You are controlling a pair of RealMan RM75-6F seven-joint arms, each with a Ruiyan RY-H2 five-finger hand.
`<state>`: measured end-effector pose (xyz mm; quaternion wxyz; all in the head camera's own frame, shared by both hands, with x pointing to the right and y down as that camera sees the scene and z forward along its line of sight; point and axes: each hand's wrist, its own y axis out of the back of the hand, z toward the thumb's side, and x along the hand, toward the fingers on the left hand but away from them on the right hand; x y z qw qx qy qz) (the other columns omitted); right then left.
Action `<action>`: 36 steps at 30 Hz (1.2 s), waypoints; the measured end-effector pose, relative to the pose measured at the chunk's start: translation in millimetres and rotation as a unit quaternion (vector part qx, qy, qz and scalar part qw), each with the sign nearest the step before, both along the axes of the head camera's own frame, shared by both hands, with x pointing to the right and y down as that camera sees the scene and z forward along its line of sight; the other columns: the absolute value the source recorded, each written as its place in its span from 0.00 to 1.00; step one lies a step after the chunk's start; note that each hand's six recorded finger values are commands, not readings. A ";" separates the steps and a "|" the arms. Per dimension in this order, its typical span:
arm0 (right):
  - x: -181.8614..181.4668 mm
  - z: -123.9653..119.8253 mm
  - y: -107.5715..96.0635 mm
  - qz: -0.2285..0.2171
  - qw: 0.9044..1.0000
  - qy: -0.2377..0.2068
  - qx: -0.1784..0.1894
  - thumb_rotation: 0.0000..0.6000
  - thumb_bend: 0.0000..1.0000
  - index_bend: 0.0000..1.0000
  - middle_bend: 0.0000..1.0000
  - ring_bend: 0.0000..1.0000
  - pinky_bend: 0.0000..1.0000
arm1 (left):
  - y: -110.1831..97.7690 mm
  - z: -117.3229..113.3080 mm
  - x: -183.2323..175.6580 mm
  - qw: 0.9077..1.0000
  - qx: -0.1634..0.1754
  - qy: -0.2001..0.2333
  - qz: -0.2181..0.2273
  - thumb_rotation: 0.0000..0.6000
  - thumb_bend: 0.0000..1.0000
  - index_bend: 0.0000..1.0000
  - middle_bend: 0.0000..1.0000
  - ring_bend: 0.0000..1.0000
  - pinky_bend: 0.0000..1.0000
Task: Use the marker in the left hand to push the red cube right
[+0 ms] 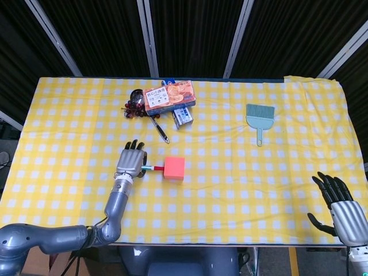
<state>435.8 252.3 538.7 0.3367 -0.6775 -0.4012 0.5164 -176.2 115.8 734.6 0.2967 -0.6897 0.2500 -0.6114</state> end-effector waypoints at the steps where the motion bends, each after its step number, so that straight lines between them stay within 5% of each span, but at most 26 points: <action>1: -0.1 -0.2 -0.1 0.000 1.000 0.000 0.000 1.00 0.34 0.00 0.00 0.00 0.05 | 0.4 0.1 3.2 1.000 -0.001 0.002 0.001 1.00 0.43 0.64 0.12 0.00 0.08; 36: 1.5 -0.6 0.0 0.006 1.000 -0.008 -0.004 1.00 0.34 0.00 0.00 0.00 0.05 | 5.6 -14.9 108.5 0.998 -0.006 0.039 0.049 1.00 0.43 0.64 0.12 0.00 0.08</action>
